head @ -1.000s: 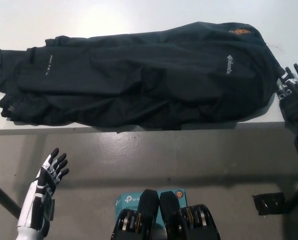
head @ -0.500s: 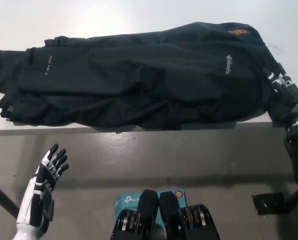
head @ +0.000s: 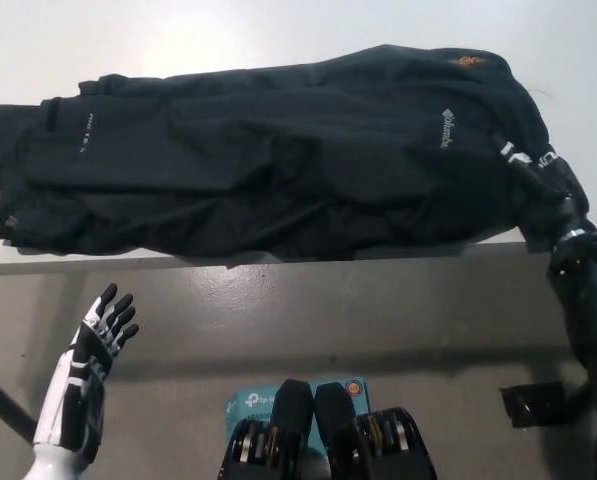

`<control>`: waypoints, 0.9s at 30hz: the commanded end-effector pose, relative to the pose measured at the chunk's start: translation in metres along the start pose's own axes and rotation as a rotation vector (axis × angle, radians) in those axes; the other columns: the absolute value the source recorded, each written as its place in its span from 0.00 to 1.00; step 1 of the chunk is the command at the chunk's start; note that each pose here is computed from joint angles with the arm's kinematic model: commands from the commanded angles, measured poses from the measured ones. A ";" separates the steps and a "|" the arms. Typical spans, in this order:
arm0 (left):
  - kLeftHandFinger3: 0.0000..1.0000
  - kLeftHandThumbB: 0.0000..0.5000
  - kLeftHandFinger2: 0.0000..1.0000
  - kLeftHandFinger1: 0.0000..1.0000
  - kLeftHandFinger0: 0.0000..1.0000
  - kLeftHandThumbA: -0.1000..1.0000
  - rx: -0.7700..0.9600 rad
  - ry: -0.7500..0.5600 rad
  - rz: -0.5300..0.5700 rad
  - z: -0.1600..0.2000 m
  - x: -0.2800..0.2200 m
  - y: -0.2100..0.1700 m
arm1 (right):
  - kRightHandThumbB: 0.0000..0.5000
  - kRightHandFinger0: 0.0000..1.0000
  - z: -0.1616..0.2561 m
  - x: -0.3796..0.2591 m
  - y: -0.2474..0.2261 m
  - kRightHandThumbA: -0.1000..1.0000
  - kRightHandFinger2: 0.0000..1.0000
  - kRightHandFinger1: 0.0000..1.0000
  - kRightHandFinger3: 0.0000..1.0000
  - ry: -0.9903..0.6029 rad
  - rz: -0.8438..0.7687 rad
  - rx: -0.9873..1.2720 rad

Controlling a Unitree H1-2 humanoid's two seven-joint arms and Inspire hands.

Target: The robot grabs the right edges of the black jacket on the table, and folds it in half

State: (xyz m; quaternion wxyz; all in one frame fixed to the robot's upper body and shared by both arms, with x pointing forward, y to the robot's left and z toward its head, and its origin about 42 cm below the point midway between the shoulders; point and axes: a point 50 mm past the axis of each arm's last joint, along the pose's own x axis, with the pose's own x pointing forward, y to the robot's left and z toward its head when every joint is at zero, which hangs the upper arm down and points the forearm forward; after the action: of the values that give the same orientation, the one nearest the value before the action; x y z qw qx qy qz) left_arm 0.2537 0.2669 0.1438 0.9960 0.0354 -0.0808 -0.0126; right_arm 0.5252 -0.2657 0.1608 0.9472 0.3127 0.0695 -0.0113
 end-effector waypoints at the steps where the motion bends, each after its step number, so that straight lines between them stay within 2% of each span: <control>1: 1.00 0.37 1.00 1.00 1.00 1.00 0.009 -0.049 0.000 0.014 0.006 0.007 | 0.26 0.00 -0.006 0.010 0.056 0.00 0.67 0.29 0.57 -0.103 -0.105 -0.193; 2: 1.00 0.35 1.00 1.00 1.00 1.00 0.012 -0.050 0.000 0.013 0.006 0.008 | 0.25 0.00 -0.004 0.009 0.057 0.00 0.69 0.30 0.68 -0.105 -0.085 -0.189; 4: 1.00 0.33 1.00 1.00 1.00 1.00 0.029 -0.052 -0.001 0.013 0.004 0.008 | 0.23 0.00 0.000 0.007 0.056 0.00 0.74 0.37 0.82 -0.122 -0.069 -0.162; 5: 1.00 0.30 1.00 1.00 1.00 1.00 0.032 -0.051 0.002 0.012 0.004 0.007 | 0.23 0.00 0.003 0.005 0.057 0.00 0.76 0.40 0.85 -0.129 -0.071 -0.157; 6: 1.00 0.28 1.00 1.00 1.00 1.00 0.033 -0.052 0.002 0.013 0.004 0.007 | 0.21 0.00 0.004 0.005 0.057 0.00 0.77 0.41 0.86 -0.131 -0.073 -0.157; 14: 1.00 0.29 1.00 1.00 1.00 1.00 0.010 -0.056 0.011 0.013 0.009 0.006 | 0.18 0.00 0.020 0.002 0.056 0.00 0.77 0.43 0.89 -0.181 -0.082 -0.134; 18: 1.00 0.26 1.00 1.00 1.00 1.00 0.014 -0.056 0.011 0.013 0.011 0.006 | 0.22 0.00 0.031 0.001 0.053 0.00 0.78 0.44 0.87 -0.229 -0.117 -0.126; 19: 1.00 0.26 1.00 1.00 1.00 1.00 0.015 -0.058 0.009 0.014 0.011 0.006 | 0.22 0.00 0.036 0.001 0.052 0.00 0.77 0.43 0.90 -0.244 -0.134 -0.110; 20: 1.00 0.26 1.00 1.00 1.00 1.00 0.019 -0.063 0.010 0.013 0.013 0.006 | 0.24 0.00 0.045 0.001 0.050 0.00 0.78 0.42 0.89 -0.260 -0.147 -0.061; 23: 1.00 0.27 1.00 1.00 1.00 1.00 0.010 -0.062 0.009 0.014 0.014 0.006 | 0.22 0.00 0.069 0.000 0.040 0.00 0.76 0.40 0.88 -0.305 -0.165 0.028; 24: 1.00 0.30 1.00 1.00 1.00 1.00 0.012 -0.063 0.009 0.014 0.014 0.006 | 0.21 0.00 0.081 -0.001 0.036 0.00 0.78 0.40 0.94 -0.322 -0.183 0.056; 25: 1.00 0.32 1.00 1.00 1.00 1.00 0.017 -0.064 0.009 0.015 0.015 0.006 | 0.21 0.00 0.095 -0.002 0.031 0.00 0.85 0.42 0.99 -0.345 -0.201 0.069; 27: 1.00 0.33 1.00 1.00 1.00 1.00 0.019 -0.063 0.007 0.015 0.015 0.007 | 0.21 0.00 0.104 -0.003 0.028 0.00 0.85 0.41 0.97 -0.362 -0.208 0.065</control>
State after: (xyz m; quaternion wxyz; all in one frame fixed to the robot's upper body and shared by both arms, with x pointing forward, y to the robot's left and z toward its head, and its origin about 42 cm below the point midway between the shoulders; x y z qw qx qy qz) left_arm 0.2631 0.2673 0.1521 0.9945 0.0382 -0.0962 -0.0144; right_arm 0.5256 -0.2684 0.2006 0.9412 0.3080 0.0026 -0.1389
